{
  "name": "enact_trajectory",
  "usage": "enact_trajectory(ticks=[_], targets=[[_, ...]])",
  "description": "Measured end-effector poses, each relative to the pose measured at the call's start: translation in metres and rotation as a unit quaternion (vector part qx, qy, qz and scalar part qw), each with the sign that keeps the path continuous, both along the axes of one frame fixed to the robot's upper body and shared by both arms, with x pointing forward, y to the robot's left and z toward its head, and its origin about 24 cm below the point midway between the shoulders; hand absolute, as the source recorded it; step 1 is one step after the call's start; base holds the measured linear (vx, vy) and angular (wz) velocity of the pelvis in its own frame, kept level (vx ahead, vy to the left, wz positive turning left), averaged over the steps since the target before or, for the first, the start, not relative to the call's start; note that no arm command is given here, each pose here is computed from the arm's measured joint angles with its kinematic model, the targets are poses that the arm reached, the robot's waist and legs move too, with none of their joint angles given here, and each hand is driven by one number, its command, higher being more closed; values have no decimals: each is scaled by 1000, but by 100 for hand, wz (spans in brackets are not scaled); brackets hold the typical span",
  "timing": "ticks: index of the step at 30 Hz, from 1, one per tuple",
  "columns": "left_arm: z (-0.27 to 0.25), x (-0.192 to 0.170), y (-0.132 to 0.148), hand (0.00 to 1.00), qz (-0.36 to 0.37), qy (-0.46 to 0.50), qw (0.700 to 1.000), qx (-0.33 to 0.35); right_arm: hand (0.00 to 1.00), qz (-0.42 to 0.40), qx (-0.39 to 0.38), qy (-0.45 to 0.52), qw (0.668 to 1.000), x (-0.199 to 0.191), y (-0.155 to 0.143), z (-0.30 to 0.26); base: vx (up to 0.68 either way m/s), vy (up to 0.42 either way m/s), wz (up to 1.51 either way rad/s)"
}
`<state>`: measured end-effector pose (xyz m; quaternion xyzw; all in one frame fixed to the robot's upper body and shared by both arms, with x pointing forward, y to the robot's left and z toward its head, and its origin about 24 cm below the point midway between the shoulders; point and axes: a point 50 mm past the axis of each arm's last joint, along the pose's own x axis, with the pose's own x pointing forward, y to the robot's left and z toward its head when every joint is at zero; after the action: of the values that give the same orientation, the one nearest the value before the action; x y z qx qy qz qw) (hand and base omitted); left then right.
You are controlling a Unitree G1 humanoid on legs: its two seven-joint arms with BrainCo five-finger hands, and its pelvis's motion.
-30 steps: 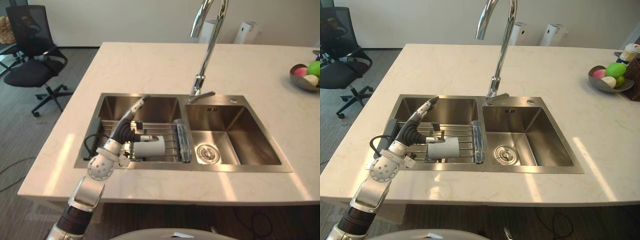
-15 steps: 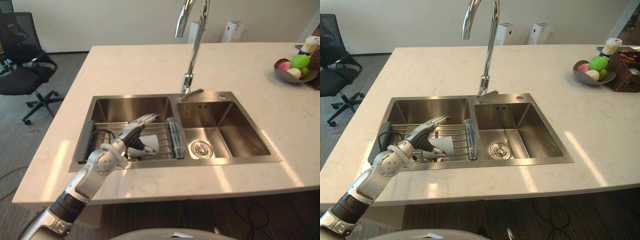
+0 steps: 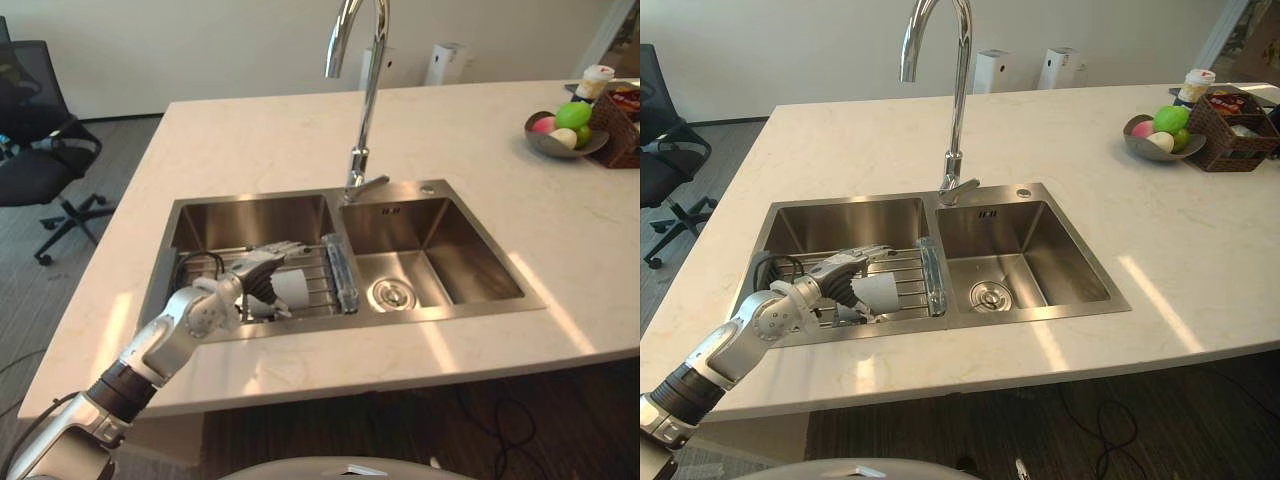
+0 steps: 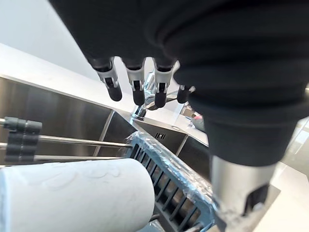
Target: Walk over to the sink, pick up the cup, carry it to the dishwasher, place the cup inside the dishwasher, then close the dishwasher door
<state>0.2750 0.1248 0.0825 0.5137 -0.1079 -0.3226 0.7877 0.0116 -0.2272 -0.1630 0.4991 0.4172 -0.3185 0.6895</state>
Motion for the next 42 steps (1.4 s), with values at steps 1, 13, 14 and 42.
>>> enact_trajectory(ticks=[1, 13, 14, 42], targets=[[0, 0, 1, 0, -1, 1, 1000, 3, 0, 0, 0, 0, 1000, 0, 0, 0, 0, 0, 0], [-28, -2, 6, 0, 6, 34, 998, 61, 0, -6, 0, -7, 1000, 2, -1, 1, 0, 0, 0], [-30, -3, 4, 0, 2, 32, 997, 70, 0, 2, 1, -5, 1000, 1, 1, 1, 0, 0, 0], [-65, 18, 10, 0, 145, -63, 984, 83, 0, 121, -17, 19, 992, 16, 14, 0, -16, -13, -6]])
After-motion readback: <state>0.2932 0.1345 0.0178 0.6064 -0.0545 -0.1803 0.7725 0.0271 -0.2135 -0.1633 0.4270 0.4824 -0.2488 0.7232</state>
